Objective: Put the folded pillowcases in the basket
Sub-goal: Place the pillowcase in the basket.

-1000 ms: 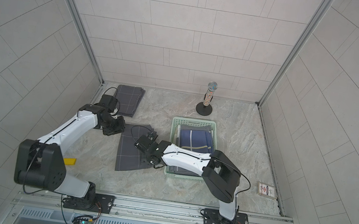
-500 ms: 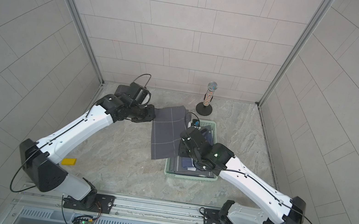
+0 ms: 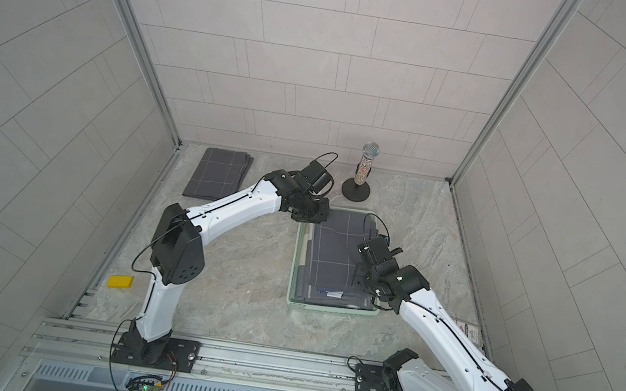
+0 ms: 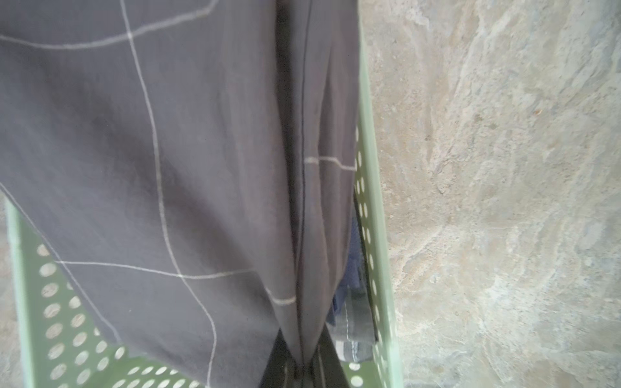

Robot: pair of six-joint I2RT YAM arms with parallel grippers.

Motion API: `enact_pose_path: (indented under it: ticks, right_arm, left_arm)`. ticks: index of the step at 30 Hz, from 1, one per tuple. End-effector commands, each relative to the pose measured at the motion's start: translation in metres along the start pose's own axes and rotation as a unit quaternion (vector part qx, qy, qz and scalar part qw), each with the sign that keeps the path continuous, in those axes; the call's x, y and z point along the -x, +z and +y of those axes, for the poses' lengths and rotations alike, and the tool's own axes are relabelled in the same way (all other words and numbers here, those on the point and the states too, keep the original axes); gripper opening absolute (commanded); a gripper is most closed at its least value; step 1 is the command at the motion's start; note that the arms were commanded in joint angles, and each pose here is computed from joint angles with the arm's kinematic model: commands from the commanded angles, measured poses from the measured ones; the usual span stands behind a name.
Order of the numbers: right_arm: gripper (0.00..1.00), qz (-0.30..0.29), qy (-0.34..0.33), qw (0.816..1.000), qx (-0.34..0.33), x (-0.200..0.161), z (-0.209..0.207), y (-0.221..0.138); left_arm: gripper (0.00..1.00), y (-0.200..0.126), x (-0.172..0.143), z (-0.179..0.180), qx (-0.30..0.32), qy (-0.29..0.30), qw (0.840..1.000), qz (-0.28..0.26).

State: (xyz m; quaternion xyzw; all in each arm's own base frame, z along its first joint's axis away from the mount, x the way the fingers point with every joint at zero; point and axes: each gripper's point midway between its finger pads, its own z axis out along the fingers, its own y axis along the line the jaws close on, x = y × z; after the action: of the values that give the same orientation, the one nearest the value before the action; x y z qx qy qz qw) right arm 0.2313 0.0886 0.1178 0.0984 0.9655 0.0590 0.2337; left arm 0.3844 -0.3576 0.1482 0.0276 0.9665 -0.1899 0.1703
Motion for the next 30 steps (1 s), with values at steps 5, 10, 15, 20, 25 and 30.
enact_pose_path:
  ticks: [5, 10, 15, 20, 25, 30]
  right_arm:
    - [0.00, 0.032, 0.002, 0.999, -0.008, -0.003, -0.006, 0.034]
    - [0.00, 0.064, 0.001, 0.998, -0.007, -0.013, -0.002, 0.051]
    - [0.35, 0.063, 0.005, 0.998, -0.015, -0.015, -0.007, 0.048]
    - [0.53, 0.023, 0.008, 1.000, -0.018, -0.002, -0.012, 0.016]
    - [0.53, -0.020, 0.004, 1.000, -0.004, 0.014, -0.008, -0.020]
    - [0.50, -0.025, -0.003, 0.999, 0.022, 0.015, 0.005, -0.029]
  left_arm:
    - [0.00, 0.030, -0.002, 0.045, 0.064, -0.012, 0.998, 0.014]
    - [0.08, 0.043, 0.001, 0.067, 0.066, -0.031, 0.997, 0.014]
    - [0.54, 0.055, 0.002, 0.063, 0.043, -0.001, 0.998, 0.039]
    - [0.61, 0.028, 0.015, 0.037, -0.008, 0.029, 0.999, 0.024]
    - [0.62, -0.023, 0.028, 0.020, -0.038, 0.054, 0.998, -0.015]
    - [0.53, -0.057, 0.050, 0.072, 0.032, 0.039, 0.996, -0.067]
